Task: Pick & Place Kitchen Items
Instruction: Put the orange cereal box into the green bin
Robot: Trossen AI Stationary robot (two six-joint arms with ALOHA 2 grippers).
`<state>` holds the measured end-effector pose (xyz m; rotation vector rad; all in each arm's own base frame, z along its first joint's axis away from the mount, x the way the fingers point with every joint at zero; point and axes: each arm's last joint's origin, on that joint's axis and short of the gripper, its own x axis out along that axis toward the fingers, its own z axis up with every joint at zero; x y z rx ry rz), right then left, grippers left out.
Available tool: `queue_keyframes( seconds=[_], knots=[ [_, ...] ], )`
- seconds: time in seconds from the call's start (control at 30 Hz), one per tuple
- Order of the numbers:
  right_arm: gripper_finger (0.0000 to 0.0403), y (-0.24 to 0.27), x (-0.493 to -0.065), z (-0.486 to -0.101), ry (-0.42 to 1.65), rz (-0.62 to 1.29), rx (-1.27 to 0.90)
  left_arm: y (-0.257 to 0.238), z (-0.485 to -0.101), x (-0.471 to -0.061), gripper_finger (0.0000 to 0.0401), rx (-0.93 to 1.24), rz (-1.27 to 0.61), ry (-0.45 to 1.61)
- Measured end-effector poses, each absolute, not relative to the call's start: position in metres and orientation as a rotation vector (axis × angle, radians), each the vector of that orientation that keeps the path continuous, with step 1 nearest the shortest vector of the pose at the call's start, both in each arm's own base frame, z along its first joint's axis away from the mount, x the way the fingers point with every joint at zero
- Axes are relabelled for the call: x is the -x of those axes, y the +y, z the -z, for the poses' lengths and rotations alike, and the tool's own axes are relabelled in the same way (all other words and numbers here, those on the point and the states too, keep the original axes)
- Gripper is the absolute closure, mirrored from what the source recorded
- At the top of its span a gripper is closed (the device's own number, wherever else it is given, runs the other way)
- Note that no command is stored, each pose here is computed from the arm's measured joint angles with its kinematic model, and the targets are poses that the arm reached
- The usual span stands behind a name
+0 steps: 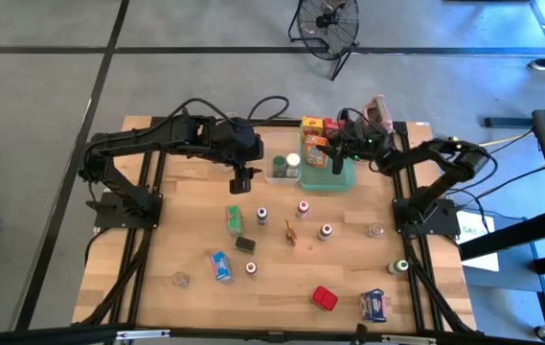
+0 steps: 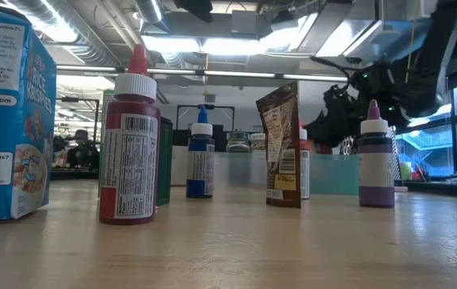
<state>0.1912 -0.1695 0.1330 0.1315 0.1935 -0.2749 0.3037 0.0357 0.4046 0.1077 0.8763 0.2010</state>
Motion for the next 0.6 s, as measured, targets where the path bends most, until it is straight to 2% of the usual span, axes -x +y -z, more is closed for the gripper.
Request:
queue_keyframes(
  seconds=[0.2, 0.6],
  knots=[
    [0.0270, -0.180, -0.206, -0.131, 0.194, 0.190, -0.152, 0.036, -0.404, -0.303, 0.0180, -0.108, -0.200, 0.881],
    [0.0270, -0.181, -0.206, -0.130, 0.195, 0.205, -0.156, 0.037, -0.401, -0.299, 0.0180, -0.121, -0.193, 0.936]
  ],
)
